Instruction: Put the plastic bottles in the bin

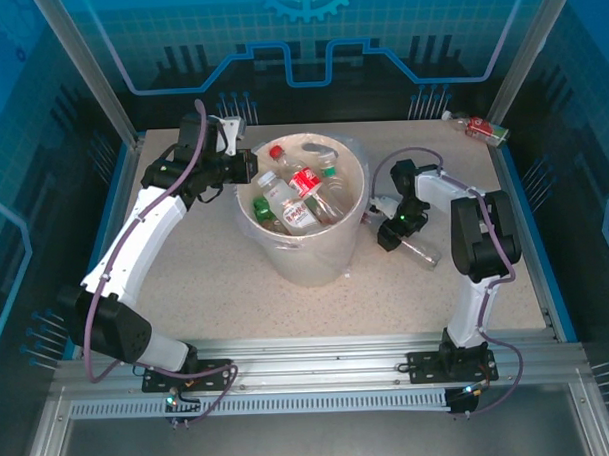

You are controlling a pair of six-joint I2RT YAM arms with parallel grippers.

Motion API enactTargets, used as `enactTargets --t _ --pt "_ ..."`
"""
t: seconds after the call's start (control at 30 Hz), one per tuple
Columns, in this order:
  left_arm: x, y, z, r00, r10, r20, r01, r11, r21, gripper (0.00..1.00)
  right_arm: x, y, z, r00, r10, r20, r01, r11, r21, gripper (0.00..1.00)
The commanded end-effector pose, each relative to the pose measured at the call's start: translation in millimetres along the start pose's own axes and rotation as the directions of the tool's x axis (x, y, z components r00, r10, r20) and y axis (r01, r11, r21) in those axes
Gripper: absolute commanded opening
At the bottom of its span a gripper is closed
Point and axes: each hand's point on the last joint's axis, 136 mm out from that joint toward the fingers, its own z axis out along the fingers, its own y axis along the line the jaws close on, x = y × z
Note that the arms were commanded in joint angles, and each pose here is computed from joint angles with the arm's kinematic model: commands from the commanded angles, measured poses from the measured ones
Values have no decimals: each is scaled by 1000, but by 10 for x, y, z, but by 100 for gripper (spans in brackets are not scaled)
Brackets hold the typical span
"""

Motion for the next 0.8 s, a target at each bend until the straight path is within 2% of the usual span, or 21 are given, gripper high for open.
enactTargets --t 0.0,0.2,0.37,0.47,0.63,0.77 --pt "101 -122 -140 997 -73 -37 75 995 67 0 -105 -111 -137 999 36 30 -38 997 70 59" --pt "102 -125 -141 996 -75 -37 77 995 69 0 -250 -298 -645 984 91 155 -112 984 137 49" --pt "108 -136 -134 996 -81 -41 84 994 76 0 -319 -489 -1263 942 138 305 -207 956 207 48" --pt "111 -134 -126 996 -83 -43 86 993 76 0 -392 -537 -1731 897 127 424 -251 935 251 49" --pt "122 -125 -99 995 -88 -49 91 993 74 0 -535 -453 -2752 742 52 668 -329 897 296 49" --pt "129 -128 -79 994 -94 -54 98 992 78 0 -694 -114 -3544 550 -100 829 -313 896 316 48"
